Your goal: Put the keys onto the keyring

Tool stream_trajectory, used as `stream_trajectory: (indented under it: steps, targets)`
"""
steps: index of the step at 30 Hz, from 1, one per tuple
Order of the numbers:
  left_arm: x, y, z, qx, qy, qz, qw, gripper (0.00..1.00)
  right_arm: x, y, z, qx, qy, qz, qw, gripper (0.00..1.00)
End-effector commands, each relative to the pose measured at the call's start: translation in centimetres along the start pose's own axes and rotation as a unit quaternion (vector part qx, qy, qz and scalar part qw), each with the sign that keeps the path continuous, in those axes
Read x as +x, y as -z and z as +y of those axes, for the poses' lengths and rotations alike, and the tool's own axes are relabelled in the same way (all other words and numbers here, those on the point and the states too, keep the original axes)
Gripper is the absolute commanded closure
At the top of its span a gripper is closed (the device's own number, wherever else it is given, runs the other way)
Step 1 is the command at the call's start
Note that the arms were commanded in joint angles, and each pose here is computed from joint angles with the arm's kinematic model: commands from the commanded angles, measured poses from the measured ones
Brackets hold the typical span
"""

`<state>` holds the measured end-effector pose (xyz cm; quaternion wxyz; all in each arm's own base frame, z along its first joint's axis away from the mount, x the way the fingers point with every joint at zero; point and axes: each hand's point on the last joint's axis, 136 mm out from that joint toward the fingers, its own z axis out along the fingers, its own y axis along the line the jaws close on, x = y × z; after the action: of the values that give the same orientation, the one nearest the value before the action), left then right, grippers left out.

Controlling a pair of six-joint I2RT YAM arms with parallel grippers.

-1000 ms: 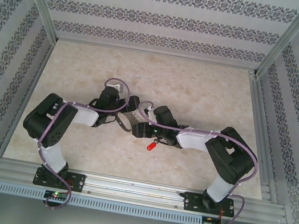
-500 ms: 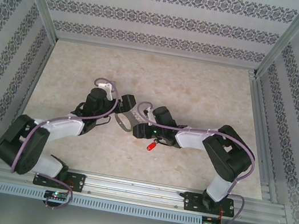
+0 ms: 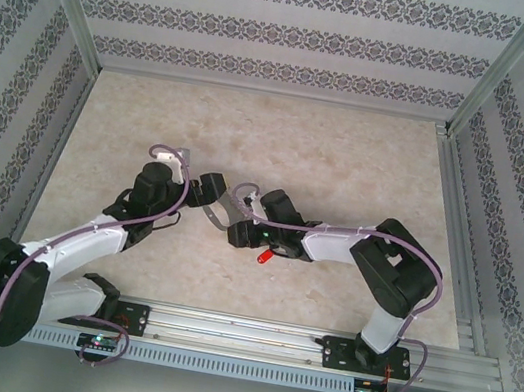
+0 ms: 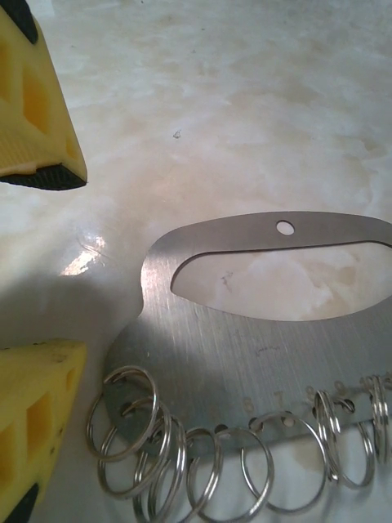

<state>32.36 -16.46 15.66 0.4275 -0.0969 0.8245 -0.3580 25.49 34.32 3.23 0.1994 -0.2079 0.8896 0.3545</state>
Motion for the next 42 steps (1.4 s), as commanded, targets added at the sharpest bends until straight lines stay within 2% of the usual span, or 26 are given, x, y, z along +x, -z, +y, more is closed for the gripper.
stream_trajectory:
  steps: [1, 22, 42]
  targets:
    - [0.6, 0.5, 0.9, -0.019, -0.011, 0.006, 1.0, 0.0, -0.6, 1.0, 0.0, 0.023, 0.024, -0.013, 0.999, 0.46]
    - [0.5, 1.3, 0.8, -0.023, -0.027, 0.004, 0.999, 0.0, -2.1, -0.2, -1.9, 0.078, 0.027, -0.008, 0.997, 0.44]
    - [0.3, 1.5, 0.7, -0.022, -0.027, -0.002, 0.999, 0.0, -0.8, 2.0, -3.4, 0.098, 0.015, -0.025, 0.995, 0.44]
